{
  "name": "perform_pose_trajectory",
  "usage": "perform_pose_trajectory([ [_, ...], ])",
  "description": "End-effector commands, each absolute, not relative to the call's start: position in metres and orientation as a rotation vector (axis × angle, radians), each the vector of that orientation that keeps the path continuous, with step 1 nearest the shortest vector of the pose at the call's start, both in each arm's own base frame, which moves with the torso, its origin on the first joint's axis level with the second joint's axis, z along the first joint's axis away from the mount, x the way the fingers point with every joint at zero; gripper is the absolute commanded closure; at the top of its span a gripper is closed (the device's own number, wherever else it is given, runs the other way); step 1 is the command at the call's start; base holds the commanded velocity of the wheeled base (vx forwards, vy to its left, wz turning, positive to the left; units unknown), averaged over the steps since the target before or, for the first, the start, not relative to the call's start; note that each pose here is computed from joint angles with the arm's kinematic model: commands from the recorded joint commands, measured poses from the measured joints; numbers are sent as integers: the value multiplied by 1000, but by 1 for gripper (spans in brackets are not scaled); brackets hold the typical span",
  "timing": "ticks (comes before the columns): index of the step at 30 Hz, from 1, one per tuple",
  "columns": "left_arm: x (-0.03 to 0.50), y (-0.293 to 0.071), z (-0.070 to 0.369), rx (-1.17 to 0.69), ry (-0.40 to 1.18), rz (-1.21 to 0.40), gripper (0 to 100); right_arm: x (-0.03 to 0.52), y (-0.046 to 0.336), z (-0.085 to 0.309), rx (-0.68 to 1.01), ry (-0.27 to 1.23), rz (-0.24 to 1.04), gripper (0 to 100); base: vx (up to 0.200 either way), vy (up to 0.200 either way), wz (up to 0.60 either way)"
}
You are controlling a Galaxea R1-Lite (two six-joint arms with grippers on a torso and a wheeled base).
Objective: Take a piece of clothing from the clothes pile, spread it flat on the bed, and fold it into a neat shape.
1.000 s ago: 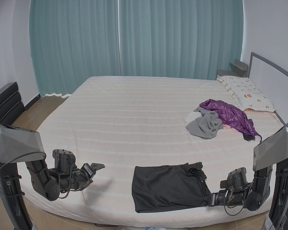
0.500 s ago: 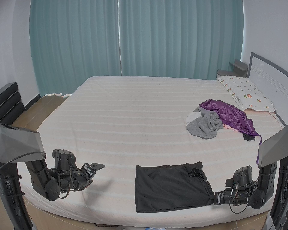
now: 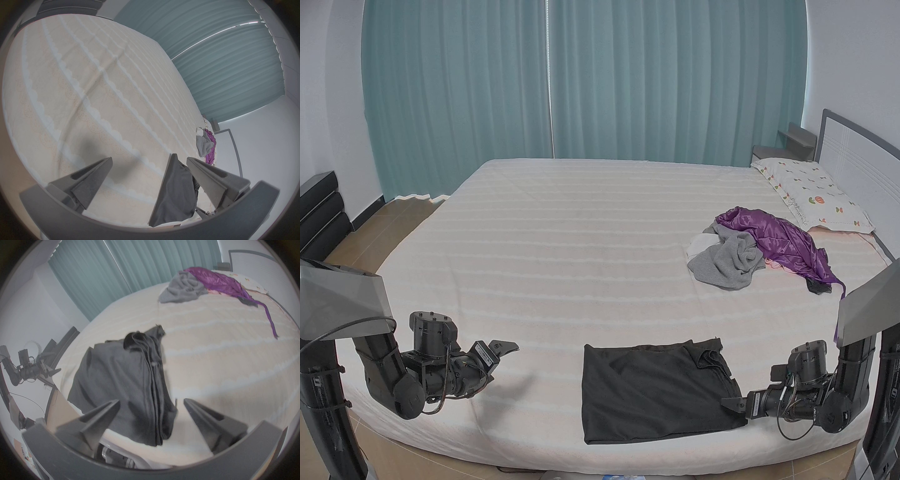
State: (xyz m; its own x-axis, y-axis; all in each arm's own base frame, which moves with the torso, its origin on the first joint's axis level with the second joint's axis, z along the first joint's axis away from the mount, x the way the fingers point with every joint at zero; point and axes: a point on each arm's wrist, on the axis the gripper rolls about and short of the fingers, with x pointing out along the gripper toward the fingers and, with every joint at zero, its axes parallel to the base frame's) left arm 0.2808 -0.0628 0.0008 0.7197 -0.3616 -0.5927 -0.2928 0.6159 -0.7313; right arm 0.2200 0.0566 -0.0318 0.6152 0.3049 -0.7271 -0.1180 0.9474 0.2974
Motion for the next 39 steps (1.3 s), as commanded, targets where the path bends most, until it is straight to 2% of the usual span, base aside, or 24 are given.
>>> perform_pose_trajectory([
  [1,281,-63,0,-933,798,-44,0,228,61,-27,238,822,266,0,0,0,0],
  [5,281,-63,0,-932,798,-45,0,245,79,-12,285,723,308,0,0,0,0],
  [10,281,-63,0,-932,799,-44,0,257,106,-9,311,691,370,0,0,0,0],
  [13,281,-63,0,-932,798,-45,0,264,120,-9,329,694,385,0,0,0,0],
  [19,281,-63,1,-932,796,-46,0,283,151,-21,348,797,392,0,0,0,0],
  [35,281,-63,0,-932,798,-45,0,334,154,-23,377,870,305,0,0,0,0],
  [39,281,-63,0,-932,799,-44,0,353,145,-23,393,847,236,0,0,0,0],
])
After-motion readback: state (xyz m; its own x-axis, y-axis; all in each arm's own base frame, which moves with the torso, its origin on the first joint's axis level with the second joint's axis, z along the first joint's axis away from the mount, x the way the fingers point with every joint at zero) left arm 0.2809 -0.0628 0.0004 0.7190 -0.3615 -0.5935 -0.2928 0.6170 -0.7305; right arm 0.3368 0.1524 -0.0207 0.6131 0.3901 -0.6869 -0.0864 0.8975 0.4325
